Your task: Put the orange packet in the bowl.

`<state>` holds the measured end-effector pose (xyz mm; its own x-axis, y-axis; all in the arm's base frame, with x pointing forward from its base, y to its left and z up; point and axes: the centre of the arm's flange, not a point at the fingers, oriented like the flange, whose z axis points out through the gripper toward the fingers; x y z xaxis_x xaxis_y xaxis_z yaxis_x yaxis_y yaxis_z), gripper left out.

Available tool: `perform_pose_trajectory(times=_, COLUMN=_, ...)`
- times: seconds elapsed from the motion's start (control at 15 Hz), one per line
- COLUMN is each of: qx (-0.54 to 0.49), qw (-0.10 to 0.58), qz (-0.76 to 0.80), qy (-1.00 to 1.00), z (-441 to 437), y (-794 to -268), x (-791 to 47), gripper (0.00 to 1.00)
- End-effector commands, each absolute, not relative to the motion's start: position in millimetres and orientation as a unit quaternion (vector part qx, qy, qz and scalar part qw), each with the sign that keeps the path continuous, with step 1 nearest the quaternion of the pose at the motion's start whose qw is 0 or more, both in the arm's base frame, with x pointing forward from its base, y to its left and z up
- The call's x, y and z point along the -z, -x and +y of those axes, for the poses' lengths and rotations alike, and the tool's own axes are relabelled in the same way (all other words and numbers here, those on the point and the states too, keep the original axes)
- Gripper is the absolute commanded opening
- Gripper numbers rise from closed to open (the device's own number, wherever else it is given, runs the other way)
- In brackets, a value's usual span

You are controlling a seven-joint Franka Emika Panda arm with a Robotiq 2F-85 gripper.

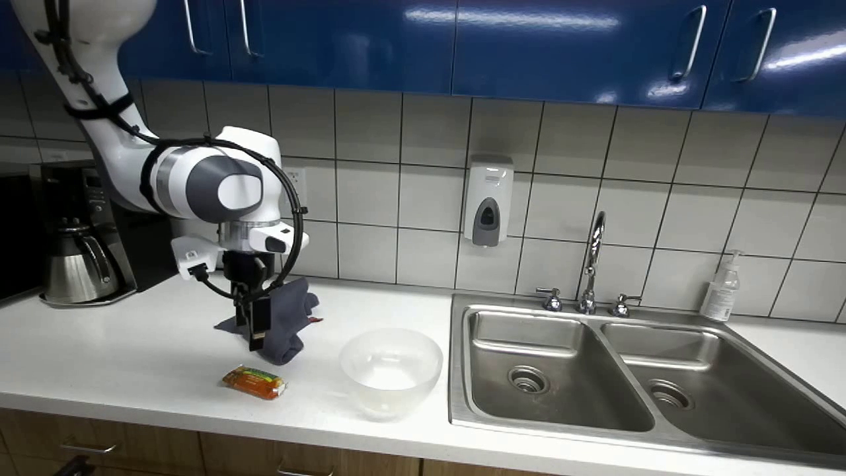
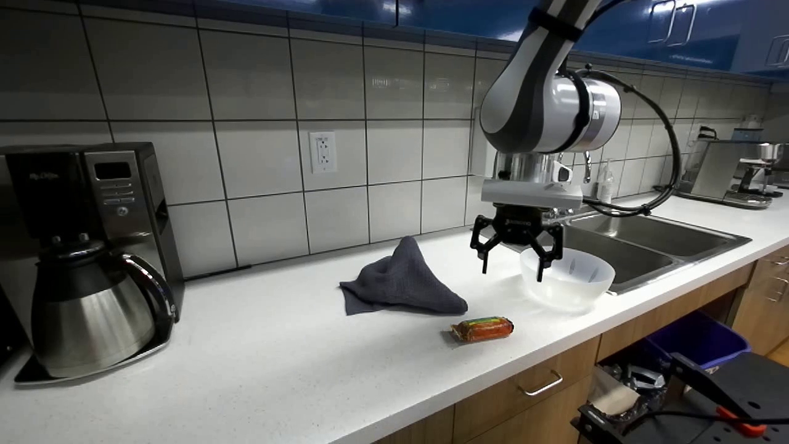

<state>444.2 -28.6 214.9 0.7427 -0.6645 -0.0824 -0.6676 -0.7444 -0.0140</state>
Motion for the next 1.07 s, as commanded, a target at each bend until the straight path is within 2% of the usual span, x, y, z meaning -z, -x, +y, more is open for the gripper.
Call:
perform_pose_trajectory(times=0.0, qx=-0.019, qw=0.017, qz=0.396, qy=0.918, z=-23.0, y=-446.4, x=-194.5, gripper=1.00)
perform_pose_trajectory(times=1.0, qx=0.009, qw=0.016, qz=0.487, qy=0.873, z=-14.9, y=-465.2, x=-121.6, gripper=1.00)
